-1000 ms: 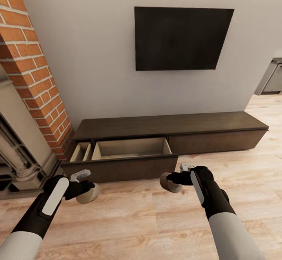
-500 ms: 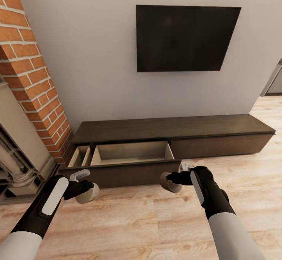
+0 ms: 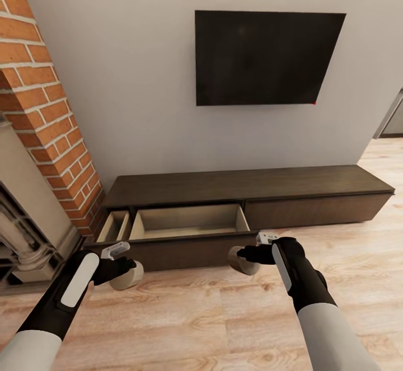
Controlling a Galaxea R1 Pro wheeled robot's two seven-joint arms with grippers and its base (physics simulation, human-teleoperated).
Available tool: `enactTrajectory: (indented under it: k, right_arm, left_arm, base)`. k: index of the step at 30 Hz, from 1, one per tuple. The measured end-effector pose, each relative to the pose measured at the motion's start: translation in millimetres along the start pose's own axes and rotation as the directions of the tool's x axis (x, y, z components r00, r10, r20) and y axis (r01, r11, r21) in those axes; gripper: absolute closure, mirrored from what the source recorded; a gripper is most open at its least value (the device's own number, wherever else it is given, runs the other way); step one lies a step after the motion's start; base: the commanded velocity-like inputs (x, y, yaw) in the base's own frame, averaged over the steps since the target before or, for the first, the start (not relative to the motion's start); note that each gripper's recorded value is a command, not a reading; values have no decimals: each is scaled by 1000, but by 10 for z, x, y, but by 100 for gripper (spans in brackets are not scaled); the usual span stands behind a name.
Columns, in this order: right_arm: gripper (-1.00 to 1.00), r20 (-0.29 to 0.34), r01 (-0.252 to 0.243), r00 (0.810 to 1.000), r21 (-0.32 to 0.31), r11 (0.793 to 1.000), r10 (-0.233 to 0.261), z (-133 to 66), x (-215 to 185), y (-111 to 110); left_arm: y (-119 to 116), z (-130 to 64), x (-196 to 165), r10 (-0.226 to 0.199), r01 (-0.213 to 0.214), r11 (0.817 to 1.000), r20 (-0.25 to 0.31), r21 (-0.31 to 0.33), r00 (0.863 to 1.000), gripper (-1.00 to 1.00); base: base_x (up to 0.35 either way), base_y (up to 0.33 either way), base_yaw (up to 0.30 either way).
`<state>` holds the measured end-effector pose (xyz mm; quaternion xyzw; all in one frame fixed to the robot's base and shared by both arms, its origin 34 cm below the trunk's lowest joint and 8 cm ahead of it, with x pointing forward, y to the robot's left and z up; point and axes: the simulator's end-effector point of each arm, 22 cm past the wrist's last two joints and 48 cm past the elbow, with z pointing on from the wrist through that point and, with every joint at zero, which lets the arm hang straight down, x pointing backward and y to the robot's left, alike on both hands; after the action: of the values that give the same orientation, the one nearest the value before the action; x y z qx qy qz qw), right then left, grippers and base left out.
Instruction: Place each of the two pumpkins and all three candles from the living room inside a cabinet in the living room (use any cabinet), then make sure every cabinet is closed, and position the cauldron so it is next to a table in the living room.
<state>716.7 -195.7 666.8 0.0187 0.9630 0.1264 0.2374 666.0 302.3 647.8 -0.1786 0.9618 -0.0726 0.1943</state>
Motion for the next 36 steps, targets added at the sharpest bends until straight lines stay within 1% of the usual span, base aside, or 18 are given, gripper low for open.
enactTrajectory:
  k: [14,16,19,23,25,29,33,36]
  right_arm:
    - [100,8,4,1000,-6,1000,-4,-205,-150,78]
    - [100,5,13,1000,-6,1000,-13,-229,-160,108]
    - [100,0,43,999,-9,999,-43,-259,-170,193]
    - [100,-3,54,999,-9,999,-54,-254,-164,215]
    - [100,-3,55,998,-8,998,-55,-254,-164,216]
    - [100,-3,57,998,-13,998,-57,-257,-163,230]
    - [100,-3,56,998,-14,998,-56,-266,-168,233]
    - [100,-7,54,998,-34,998,-55,-282,-168,287]
  left_arm:
    - [-69,-220,-100,1,-1,1000,-1,1,1000,100]
    - [-80,-250,-111,1,-1,1000,-2,1,1000,100]
    - [-94,-294,-130,1,-1,1000,-2,0,1000,100]
    - [-107,-290,-121,4,-4,1000,-3,1,1000,100]
    - [-152,-285,-99,21,-21,1000,-6,3,1000,100]
    - [-250,-269,-33,70,-69,998,-13,2,997,100]
    - [-277,-265,-15,82,-82,997,-16,3,996,100]
    - [-288,-268,-15,85,-85,996,-16,5,996,100]
  base:
    - [0,0,0]
    - [0,0,0]
    - [0,0,0]
    - [0,0,0]
    - [18,0,0]
    - [209,0,0]
    - [319,0,0]
    - [280,0,0]
